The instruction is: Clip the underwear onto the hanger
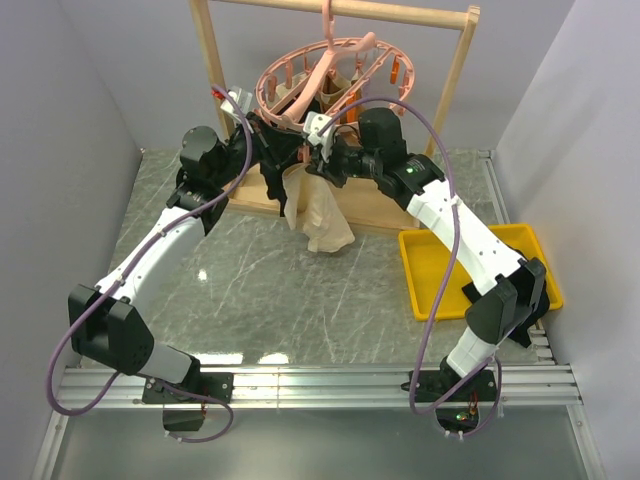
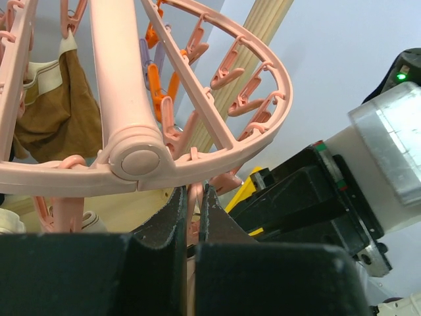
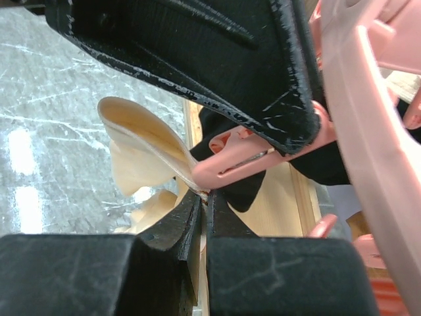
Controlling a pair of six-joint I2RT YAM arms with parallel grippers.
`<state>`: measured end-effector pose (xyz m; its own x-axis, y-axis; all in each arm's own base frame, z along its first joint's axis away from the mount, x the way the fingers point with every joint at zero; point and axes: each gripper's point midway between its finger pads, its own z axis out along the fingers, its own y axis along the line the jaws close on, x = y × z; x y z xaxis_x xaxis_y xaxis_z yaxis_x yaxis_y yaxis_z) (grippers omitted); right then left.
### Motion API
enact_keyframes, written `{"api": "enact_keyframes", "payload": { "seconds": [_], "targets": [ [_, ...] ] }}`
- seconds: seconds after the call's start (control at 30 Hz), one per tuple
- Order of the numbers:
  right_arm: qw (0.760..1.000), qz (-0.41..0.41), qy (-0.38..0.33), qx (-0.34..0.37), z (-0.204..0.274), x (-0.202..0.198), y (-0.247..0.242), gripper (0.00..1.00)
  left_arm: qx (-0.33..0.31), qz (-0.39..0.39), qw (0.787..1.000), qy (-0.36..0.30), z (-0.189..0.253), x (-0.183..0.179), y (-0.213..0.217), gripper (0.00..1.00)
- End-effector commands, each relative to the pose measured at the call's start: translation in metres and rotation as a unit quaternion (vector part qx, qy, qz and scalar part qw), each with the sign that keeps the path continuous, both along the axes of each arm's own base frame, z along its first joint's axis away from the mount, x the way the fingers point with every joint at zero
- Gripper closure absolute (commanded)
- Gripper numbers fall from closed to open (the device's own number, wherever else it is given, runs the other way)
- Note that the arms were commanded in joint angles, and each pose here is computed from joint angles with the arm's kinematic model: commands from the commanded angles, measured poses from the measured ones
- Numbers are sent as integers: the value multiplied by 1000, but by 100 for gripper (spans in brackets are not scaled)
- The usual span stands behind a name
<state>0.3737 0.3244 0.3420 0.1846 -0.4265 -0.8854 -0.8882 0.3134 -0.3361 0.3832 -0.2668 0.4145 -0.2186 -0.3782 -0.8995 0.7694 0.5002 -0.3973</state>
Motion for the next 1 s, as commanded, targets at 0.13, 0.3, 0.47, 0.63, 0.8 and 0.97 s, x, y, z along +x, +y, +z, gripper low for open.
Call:
{"api": "enact_keyframes", "payload": {
  "seconds": [0.13, 0.3, 0.47, 0.63, 0.8, 0.97],
  "targets": [
    [1000, 11, -13, 3, 9, 4, 3, 100, -1, -48, 999, 25, -3, -14, -11, 100],
    [1000, 9, -8, 8, 13, 5, 4, 100, 6, -48, 999, 24, -7, -13, -11, 100],
    [1000, 13, -10, 16, 22, 3, 3, 100, 10, -45, 999, 23, -11, -12, -11, 100],
    [1000, 10, 2, 17, 23, 5, 3, 100, 14, -48, 999, 19, -11, -13, -11, 100],
    [1000, 7, 18, 23, 26, 10, 1, 100, 15, -49, 999, 19, -13, -13, -11, 100],
    [999, 12, 26, 26, 26, 9, 0, 100, 17, -51, 998, 17, -15, -14, -12, 100]
  ]
}}
